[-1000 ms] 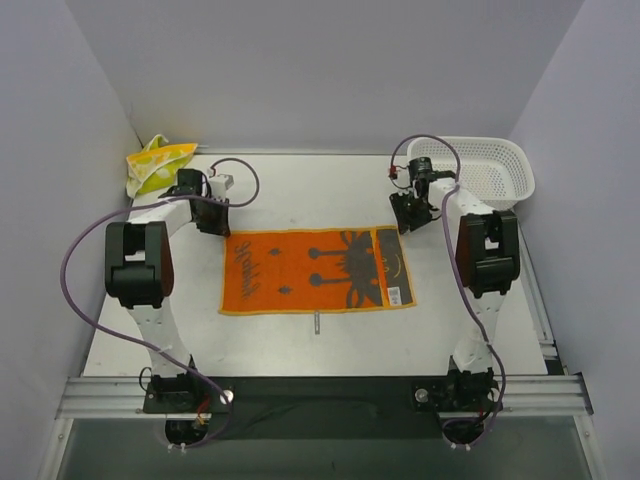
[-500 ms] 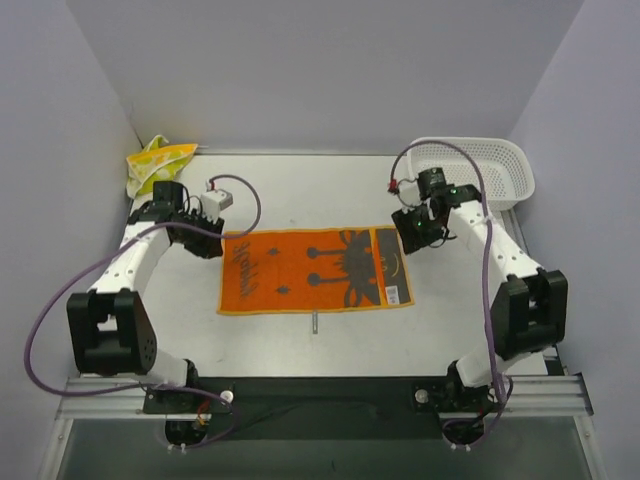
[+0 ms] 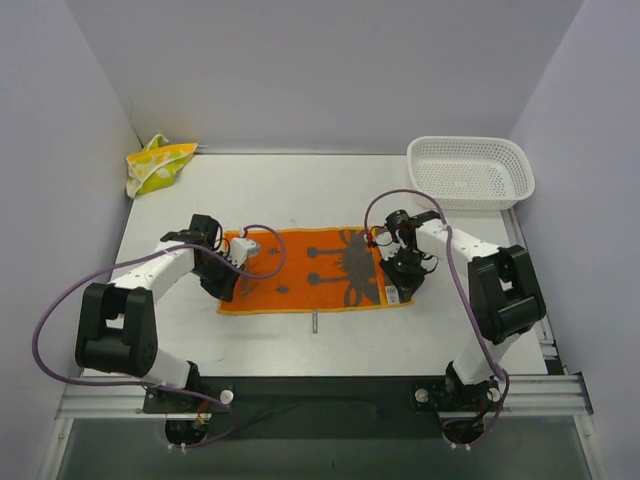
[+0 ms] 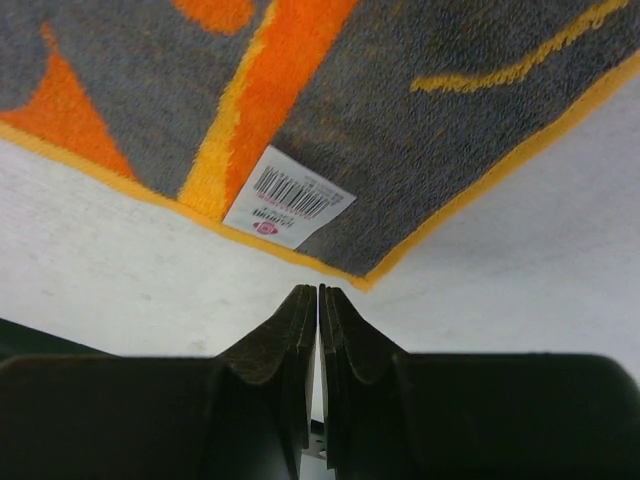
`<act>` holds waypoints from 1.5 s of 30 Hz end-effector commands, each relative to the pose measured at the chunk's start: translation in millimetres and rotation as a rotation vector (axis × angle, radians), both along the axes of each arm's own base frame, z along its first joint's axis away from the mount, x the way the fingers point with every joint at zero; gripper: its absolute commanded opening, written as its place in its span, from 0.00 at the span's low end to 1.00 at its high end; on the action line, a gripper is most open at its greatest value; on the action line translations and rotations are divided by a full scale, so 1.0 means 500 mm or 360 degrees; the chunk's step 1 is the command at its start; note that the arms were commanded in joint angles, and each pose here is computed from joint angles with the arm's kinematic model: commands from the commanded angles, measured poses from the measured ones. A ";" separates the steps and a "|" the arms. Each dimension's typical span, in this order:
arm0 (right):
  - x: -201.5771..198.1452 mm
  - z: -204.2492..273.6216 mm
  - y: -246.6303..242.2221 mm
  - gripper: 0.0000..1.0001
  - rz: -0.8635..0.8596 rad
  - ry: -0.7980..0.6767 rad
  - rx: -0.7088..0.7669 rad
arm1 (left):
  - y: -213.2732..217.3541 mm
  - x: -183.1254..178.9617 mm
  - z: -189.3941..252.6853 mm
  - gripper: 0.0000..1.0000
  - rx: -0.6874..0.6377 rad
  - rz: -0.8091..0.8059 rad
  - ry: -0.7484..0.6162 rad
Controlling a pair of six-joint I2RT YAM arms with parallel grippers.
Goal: Roll the towels
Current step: Fold the towel
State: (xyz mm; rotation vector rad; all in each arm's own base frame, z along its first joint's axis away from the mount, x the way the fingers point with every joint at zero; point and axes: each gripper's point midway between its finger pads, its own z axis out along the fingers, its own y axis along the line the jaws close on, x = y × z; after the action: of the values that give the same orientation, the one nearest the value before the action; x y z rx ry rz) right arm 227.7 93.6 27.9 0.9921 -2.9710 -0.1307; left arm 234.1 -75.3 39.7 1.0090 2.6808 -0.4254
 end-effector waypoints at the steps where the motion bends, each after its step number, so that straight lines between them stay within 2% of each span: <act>1: -0.007 -0.031 -0.022 0.08 0.0020 0.0054 -0.0137 | 0.023 0.007 -0.035 0.10 0.0126 0.0014 0.0011; 7: -0.041 -0.067 -0.049 0.04 0.0091 0.0146 -0.0286 | 0.073 -0.019 -0.070 0.10 0.0315 0.0005 0.0074; 14: -0.102 -0.043 -0.083 0.03 0.0176 0.0237 -0.0343 | 0.114 -0.045 -0.086 0.08 0.0376 0.0014 0.0141; 17: -0.111 -0.020 -0.051 0.07 0.0204 0.0243 -0.0210 | 0.097 -0.046 -0.071 0.09 0.0295 -0.0002 0.0146; 18: -0.109 -0.010 -0.042 0.14 0.0201 0.0239 -0.0169 | 0.087 -0.041 -0.059 0.11 0.0251 -0.0007 0.0123; 20: -0.090 0.017 -0.014 0.23 0.0188 0.0162 -0.0050 | 0.055 -0.026 -0.025 0.20 0.0112 -0.0014 0.0096; 21: -0.062 0.045 0.004 0.34 0.0184 0.0070 0.0015 | 0.044 -0.014 -0.004 0.27 0.0066 -0.0017 0.0052; 22: -0.048 0.059 0.012 0.41 0.0167 0.0027 0.0053 | 0.025 0.010 0.027 0.41 -0.0014 -0.0014 -0.0009; 24: 0.004 0.106 0.025 0.53 0.0111 -0.0114 0.0153 | 0.014 0.039 0.067 0.53 -0.0068 0.0002 -0.0101; 25: 0.026 0.122 0.026 0.56 0.0087 -0.0163 0.0180 | 0.008 0.054 0.085 0.56 -0.0109 0.0028 -0.0135; 26: 0.049 0.133 0.009 0.58 0.0027 -0.0201 0.0189 | 0.004 0.097 0.119 0.66 -0.0136 0.0046 -0.0245; 28: 0.106 0.155 -0.001 0.58 -0.0021 -0.0274 0.0210 | -0.003 0.143 0.150 0.70 -0.0200 0.0117 -0.0333; 29: 0.127 0.156 -0.011 0.54 -0.0062 -0.0286 0.0209 | 0.001 0.190 0.180 0.80 -0.0236 0.0158 -0.0448; 31: 0.185 0.157 -0.033 0.51 -0.0153 -0.0315 0.0192 | 0.000 0.232 0.183 0.81 -0.0276 0.0226 -0.0458; 32: 0.207 0.157 -0.037 0.48 -0.0177 -0.0333 0.0190 | 0.000 0.270 0.206 0.81 -0.0291 0.0234 -0.0537; 33: 0.225 0.138 -0.046 0.47 -0.0203 -0.0306 0.0169 | 0.001 0.290 0.185 0.81 -0.0286 0.0257 -0.0501; 39: 0.331 0.106 -0.039 0.43 -0.0297 -0.0349 0.0141 | 0.023 0.421 0.159 0.69 -0.0300 0.0478 -0.0501; 45: 0.368 0.040 -0.031 0.42 -0.0333 -0.0267 0.0118 | 0.035 0.462 0.110 0.66 -0.0247 0.0507 -0.0451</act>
State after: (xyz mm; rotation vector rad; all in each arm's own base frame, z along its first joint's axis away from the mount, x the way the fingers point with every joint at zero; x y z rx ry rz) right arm 407.9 76.2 47.9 0.7622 -3.2512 -0.1880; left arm 439.5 -59.3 75.1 0.5690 2.5188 -0.4111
